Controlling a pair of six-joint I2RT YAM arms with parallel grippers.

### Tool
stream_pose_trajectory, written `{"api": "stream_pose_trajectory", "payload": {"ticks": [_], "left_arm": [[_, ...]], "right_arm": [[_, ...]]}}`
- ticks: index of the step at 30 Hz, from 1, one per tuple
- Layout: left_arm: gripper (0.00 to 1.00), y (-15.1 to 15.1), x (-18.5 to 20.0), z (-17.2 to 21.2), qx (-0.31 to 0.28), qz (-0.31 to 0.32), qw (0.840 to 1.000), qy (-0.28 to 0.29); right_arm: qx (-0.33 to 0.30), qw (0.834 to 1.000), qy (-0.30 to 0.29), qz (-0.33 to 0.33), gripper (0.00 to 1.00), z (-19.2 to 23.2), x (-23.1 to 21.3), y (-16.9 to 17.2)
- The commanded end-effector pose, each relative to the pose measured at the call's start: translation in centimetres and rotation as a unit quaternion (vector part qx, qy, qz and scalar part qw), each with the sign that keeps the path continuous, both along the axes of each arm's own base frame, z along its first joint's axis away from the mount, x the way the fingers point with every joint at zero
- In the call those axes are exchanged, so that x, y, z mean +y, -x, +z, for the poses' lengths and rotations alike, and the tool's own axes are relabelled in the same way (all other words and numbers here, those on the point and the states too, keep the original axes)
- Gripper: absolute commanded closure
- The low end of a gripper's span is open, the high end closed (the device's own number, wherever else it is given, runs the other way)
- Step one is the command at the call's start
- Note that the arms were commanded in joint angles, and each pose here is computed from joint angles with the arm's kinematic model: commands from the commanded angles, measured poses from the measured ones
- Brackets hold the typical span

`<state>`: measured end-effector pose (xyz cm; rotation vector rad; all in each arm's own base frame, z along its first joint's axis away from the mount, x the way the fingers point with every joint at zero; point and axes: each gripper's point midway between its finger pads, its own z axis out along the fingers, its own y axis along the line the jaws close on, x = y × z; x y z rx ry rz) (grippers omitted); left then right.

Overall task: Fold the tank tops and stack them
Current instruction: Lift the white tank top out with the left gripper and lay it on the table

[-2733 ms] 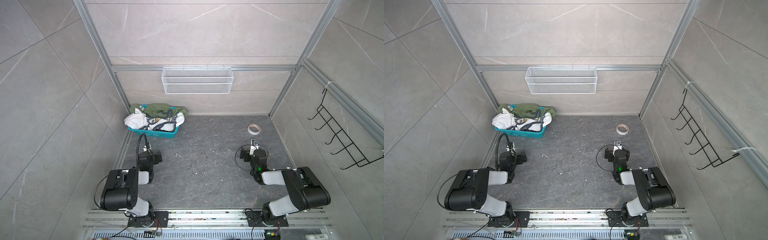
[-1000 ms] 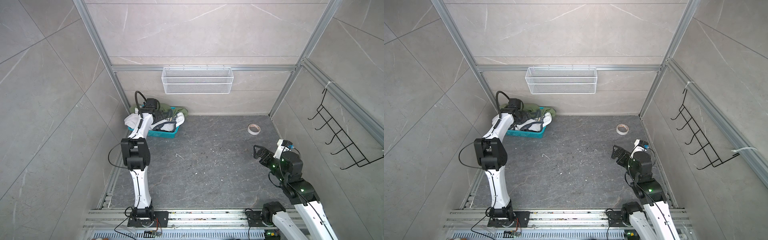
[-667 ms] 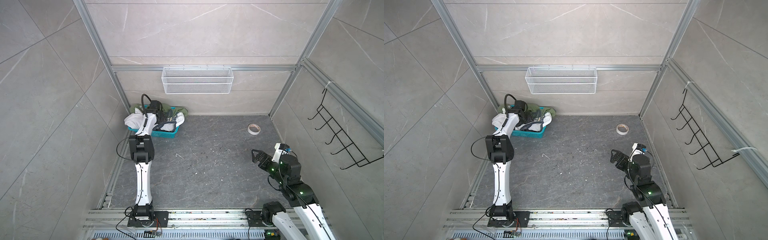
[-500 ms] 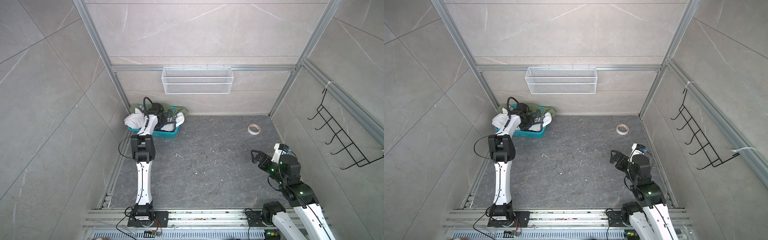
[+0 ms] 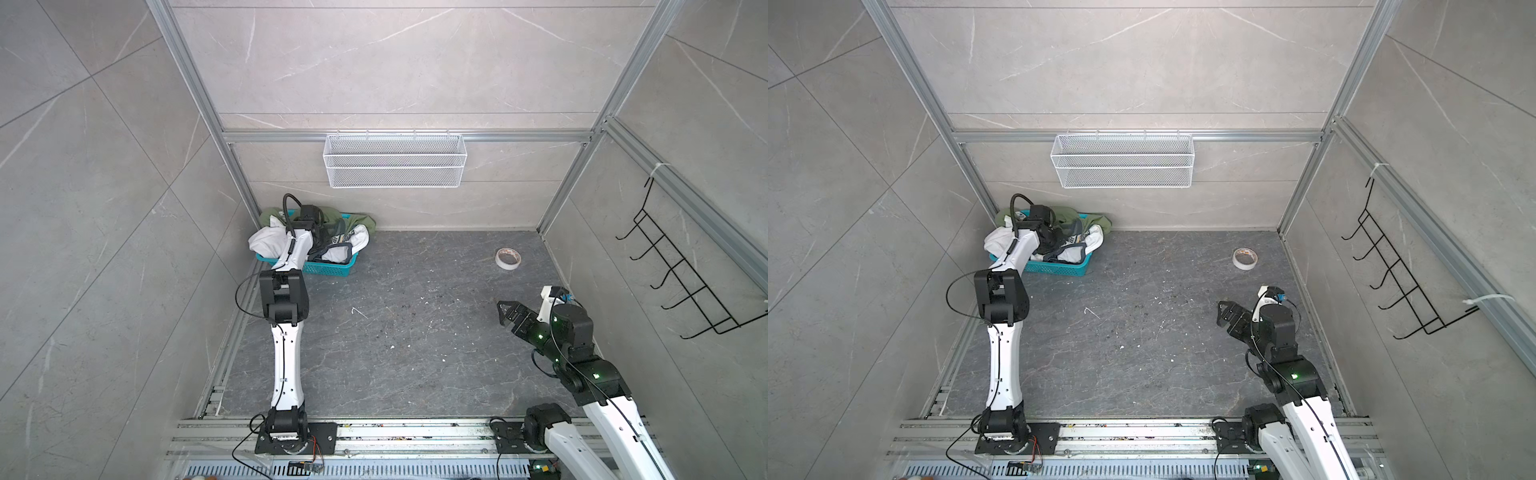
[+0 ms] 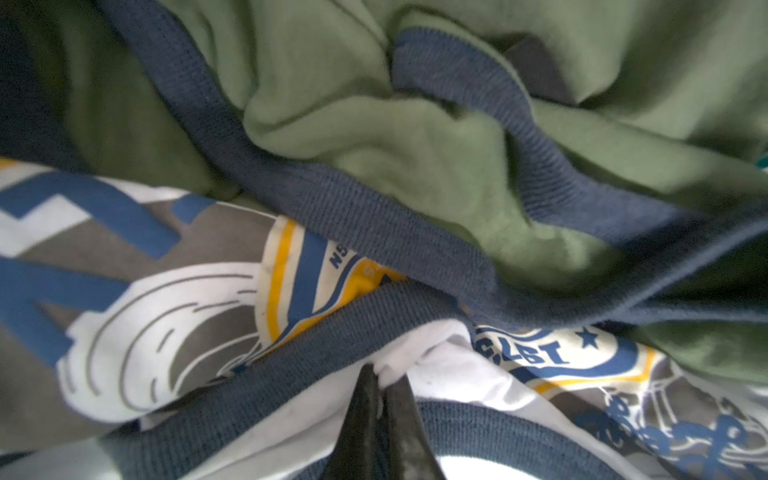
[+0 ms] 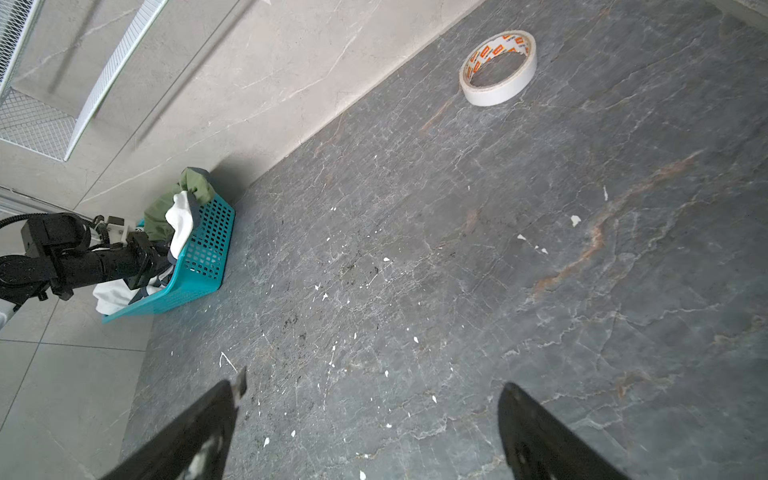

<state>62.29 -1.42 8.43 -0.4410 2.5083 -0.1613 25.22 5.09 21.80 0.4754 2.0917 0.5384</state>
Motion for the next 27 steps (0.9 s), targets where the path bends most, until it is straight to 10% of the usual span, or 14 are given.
{"api": "stream_pose_trajectory", "payload": {"ticks": [1,15,27], "left_arm": [[1.00,-0.9,0.2,11.3,-0.114,0.006,0.993,0.008],[1.00,9.4,1.0,38.9,-0.355,0.027,0.934,0.002],[1.00,26.2,-10.3,56.2,-0.544,-0.129,0.829,-0.031]], "right_arm": [[-0.004,1.000,-0.009,0.005,0.02,0.9,0.4,-0.1],[0.000,1.000,-0.008,0.006,0.03,0.7,0.4,-0.2],[-0.006,1.000,-0.013,0.007,0.03,1.1,0.5,0.0]]}}
